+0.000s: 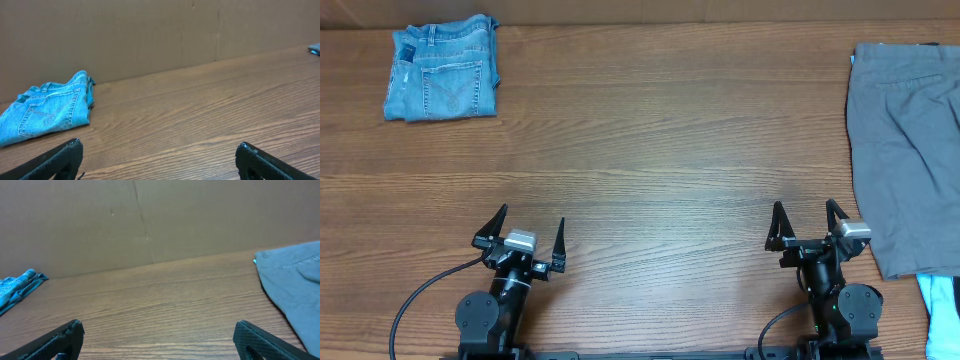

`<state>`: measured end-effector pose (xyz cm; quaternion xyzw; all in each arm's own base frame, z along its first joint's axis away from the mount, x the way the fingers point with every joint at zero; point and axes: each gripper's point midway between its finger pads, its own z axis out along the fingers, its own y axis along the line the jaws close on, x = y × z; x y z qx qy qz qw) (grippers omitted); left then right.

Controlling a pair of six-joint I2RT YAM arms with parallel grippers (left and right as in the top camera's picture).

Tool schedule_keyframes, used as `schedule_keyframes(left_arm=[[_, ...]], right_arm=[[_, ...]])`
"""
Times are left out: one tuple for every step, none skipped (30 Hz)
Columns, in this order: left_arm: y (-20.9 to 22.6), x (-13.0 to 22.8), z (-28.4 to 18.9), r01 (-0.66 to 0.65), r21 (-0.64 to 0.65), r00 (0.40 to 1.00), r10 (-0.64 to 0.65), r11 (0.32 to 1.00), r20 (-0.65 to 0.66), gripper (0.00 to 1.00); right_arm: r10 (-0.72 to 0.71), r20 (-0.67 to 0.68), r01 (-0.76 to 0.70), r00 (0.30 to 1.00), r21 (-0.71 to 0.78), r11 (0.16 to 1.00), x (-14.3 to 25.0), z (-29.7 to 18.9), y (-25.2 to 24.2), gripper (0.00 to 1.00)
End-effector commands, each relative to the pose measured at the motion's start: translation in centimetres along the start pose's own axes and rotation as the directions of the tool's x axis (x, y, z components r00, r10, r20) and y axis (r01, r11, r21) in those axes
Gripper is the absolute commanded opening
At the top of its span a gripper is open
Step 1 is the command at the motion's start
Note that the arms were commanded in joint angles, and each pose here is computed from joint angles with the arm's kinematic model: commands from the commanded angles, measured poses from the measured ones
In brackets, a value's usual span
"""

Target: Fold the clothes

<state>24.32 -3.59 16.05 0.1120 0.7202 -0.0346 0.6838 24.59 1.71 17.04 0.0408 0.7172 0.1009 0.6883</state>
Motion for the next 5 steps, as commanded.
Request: schedule_keyframes(left_arm=[[-0.1, -0.1, -0.05, -0.028, 0.008, 1.0, 0.028, 1.0, 0.009, 1.0], [-0.1, -0.1, -0.05, -0.028, 0.008, 1.0, 0.028, 1.0, 0.009, 1.0], [-0.1, -0.1, -0.05, -0.028, 0.008, 1.0, 0.028, 1.0, 0.009, 1.0], [-0.1, -0.1, -0.05, -0.028, 0.008, 1.0, 0.028, 1.0, 0.009, 1.0], [-0.1, -0.1, -0.05, -0.028, 0.008, 1.0, 0.028, 1.0, 0.009, 1.0]], right_arm=[[-0.007, 0.008, 0.007, 1.0, 0.016, 1.0, 0.08, 0.02, -0.36, 1.0], [-0.007, 0.008, 0.007, 1.0, 0.016, 1.0, 0.08, 0.02, -0.36, 1.0], [-0.007, 0.008, 0.007, 1.0, 0.016, 1.0, 0.06, 0.02, -0.36, 1.0], [-0.007, 0.008, 0.007, 1.0, 0.016, 1.0, 0.08, 0.02, -0.36, 1.0], [-0.007, 0.008, 0.007, 1.0, 0.017, 1.0, 0.06, 0.02, -0.37, 1.0]])
